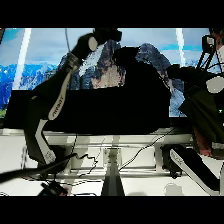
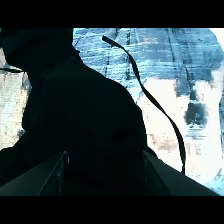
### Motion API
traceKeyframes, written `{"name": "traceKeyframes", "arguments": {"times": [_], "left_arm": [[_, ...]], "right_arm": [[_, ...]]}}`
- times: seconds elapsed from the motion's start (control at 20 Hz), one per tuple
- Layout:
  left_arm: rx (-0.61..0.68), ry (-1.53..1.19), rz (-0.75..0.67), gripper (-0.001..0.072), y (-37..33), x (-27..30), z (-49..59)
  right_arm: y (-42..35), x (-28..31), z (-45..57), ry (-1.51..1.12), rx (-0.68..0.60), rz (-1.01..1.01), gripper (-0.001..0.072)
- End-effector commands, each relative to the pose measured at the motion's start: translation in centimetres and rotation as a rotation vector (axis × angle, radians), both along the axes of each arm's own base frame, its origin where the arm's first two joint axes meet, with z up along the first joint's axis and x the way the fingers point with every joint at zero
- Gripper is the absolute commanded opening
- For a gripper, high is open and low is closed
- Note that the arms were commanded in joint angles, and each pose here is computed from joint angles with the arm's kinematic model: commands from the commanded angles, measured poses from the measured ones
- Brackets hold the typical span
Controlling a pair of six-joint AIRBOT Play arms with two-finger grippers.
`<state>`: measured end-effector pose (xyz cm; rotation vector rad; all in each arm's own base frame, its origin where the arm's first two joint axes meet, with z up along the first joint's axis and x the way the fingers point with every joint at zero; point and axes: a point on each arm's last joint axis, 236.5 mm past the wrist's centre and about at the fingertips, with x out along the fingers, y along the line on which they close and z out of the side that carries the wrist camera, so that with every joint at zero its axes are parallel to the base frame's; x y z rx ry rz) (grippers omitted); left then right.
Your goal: Fold the clothes and pants, and hang the long-sleeved shirts on hangers.
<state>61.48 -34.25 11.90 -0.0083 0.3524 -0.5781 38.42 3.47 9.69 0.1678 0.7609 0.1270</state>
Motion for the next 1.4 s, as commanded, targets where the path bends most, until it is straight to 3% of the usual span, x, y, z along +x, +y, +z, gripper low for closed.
{"name": "traceKeyframes", "arguments": {"times": [0.0,0.05,0.1,0.3,0.4,0.5,0.7,0.95,1.0,1.05,1.15,1.35], "left_arm": [[0.083,0.16,-0.064,0.0036,1.7,-3.0,-0.6],[0.128,0.254,-0.101,0.0334,1.6,-4.5,-3.0],[0.162,0.318,-0.132,0.0681,1.1,-5.7,-5.0],[0.205,0.395,-0.173,0.0698,-1.7,-6.6,-11.6],[0.292,0.414,-0.179,0.0697,-1.5,-6.5,-14.9],[0.357,0.419,-0.179,0.0689,-1.0,-6.2,-17.0],[0.343,0.353,-0.169,0.0686,-2.1,-5.0,-18.0],[0.307,0.189,-0.172,0.0595,-5.6,-3.5,-18.3],[0.313,0.172,-0.172,0.0543,-5.8,-3.3,-18.2],[0.316,0.155,-0.169,0.0441,-5.8,-3.0,-18.1],[0.307,0.136,-0.164,0.0014,-6.0,-2.8,-17.7],[0.251,0.039,-0.124,0.0012,-5.8,-1.1,-14.1]], "right_arm": [[-0.1,0.1,0.1,-0.003,-0.003,0.0,0.0523],[-0.1,0.1,0.1,-0.004,-0.003,-0.001,0.0523],[0.0,0.1,0.1,-0.003,-0.003,0.0,0.0523],[0.0,0.0,0.1,-0.002,-0.003,0.0,0.0524],[-0.1,0.1,0.1,-0.004,-0.004,0.0,0.0524],[-0.1,0.1,0.1,-0.005,-0.005,-0.001,0.0524],[-0.3,0.7,0.7,-0.041,-0.006,-0.011,0.0523],[-0.3,0.8,0.9,-0.05,-0.005,-0.014,0.0524],[-0.3,0.8,0.9,-0.05,-0.005,-0.014,0.0524],[-0.3,0.8,0.8,-0.047,-0.005,-0.013,0.0523],[-0.3,0.8,0.8,-0.046,-0.004,-0.013,0.0524],[-0.3,0.8,0.8,-0.047,-0.006,-0.013,0.0523]]}}
